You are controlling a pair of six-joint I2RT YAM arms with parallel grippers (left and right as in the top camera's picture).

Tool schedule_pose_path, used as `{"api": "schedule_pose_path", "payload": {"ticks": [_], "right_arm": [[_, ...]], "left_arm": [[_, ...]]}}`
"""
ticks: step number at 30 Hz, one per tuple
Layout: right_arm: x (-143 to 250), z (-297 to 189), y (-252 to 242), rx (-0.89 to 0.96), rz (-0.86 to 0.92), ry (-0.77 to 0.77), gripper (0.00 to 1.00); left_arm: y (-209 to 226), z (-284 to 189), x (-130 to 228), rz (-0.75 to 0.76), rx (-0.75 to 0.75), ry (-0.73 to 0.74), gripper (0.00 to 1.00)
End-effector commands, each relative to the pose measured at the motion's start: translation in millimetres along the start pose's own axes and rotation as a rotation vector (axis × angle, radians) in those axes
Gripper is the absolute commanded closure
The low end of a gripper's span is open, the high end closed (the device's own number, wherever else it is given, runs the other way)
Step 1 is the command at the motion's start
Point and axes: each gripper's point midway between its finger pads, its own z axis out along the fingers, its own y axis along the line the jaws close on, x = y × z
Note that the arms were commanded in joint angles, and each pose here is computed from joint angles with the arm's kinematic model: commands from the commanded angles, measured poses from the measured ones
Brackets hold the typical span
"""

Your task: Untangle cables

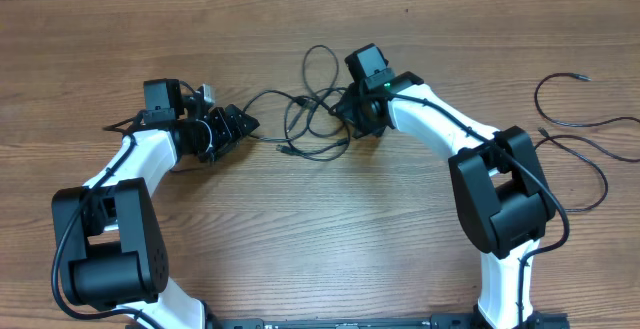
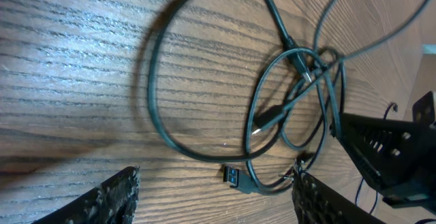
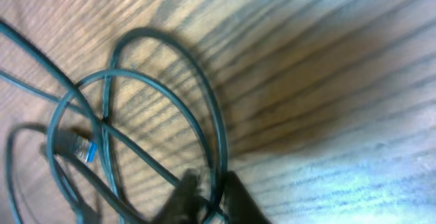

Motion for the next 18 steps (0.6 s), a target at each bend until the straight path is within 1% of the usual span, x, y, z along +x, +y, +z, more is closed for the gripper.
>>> {"api": "schedule_pose_path", "payload": {"ticks": [1,3,6,11,15,18], "right_arm": [[4,1,3,-0.001,-0.01,-0.003,0.96],[4,1,4,-0.003,-0.041,-0.003,0.96],[0,-9,14,-0.026,-0.15,-0.019,0.96],[-12,-53,47,-0.118,-0.279,-0.077,0.96],[-5,-95,80,-0.225,-0.418,-0.115,0.96],[4,-122,99,-0.282,-0.487,-0.151,0.96]], "left_arm": [[3,5,3,-0.01,-0.007,0.011,0.28],[3,5,3,-0.01,-0.007,0.012,0.28],[3,5,3,-0.01,-0.007,0.012,0.28],[3,5,3,-0.01,-0.006,0.011,0.28],[3,5,3,-0.01,-0.006,0.011,0.28],[3,5,3,-0.01,-0.006,0.011,0.28]]}}
